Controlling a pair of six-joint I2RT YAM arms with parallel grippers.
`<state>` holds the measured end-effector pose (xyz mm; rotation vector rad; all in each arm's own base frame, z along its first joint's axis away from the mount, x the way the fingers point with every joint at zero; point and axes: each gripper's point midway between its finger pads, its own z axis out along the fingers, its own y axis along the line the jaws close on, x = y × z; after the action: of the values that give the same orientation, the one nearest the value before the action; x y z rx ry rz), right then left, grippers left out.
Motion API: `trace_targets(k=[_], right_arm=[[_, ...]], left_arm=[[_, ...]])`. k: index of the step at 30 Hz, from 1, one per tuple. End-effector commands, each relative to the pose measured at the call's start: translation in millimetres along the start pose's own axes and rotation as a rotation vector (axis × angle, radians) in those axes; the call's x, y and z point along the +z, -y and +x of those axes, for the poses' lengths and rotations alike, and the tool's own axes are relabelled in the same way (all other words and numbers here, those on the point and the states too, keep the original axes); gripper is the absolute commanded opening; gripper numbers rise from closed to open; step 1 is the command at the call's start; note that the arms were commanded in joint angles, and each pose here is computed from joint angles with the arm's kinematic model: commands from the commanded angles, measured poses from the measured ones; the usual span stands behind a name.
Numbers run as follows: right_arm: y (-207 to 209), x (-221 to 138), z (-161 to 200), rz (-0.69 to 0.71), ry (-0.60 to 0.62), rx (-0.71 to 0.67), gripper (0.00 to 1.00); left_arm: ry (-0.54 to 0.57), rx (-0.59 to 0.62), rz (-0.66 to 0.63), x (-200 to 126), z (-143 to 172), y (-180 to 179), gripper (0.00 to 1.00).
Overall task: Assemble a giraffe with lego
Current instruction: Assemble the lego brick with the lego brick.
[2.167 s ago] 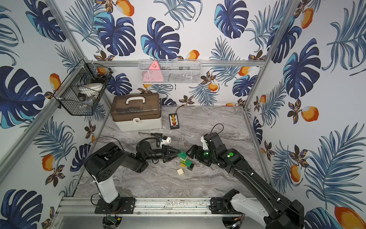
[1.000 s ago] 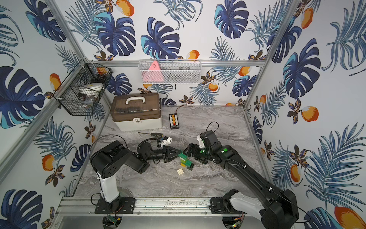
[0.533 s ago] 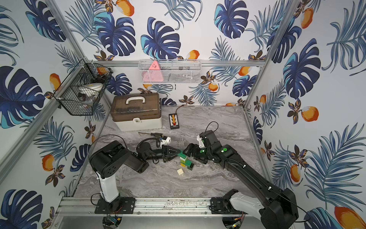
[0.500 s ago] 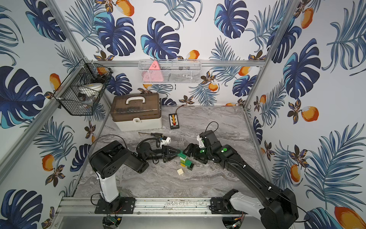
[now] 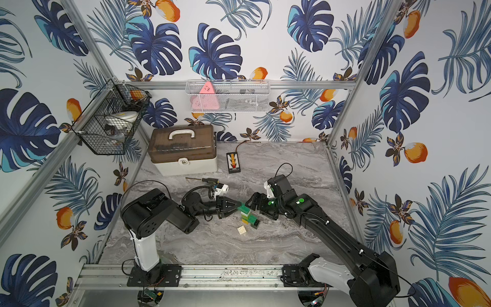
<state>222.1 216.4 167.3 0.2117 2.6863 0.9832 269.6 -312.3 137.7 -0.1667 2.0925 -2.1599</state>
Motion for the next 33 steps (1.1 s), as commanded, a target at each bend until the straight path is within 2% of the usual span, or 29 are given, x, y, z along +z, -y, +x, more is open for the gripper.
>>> trace_targets(k=[1,18,33], right_arm=[[3.1,3.6,-1.4,0.013,0.002,0.0,0.84],[13.7,30.6,-3.2,0.012,-0.061,0.013,0.78],[55.5,37.5,11.4,0.177,-0.115,0.052,0.72]], left_arm=[[-0.012,-0.011,-0.024,-1.8,2.9,-10.3,0.0],[-0.012,-0.045,-0.059,-2.3,3.2,-30.3,0.0],[-0.019,-0.056,-0.062,-2.1,4.0,-32.2,0.0]])
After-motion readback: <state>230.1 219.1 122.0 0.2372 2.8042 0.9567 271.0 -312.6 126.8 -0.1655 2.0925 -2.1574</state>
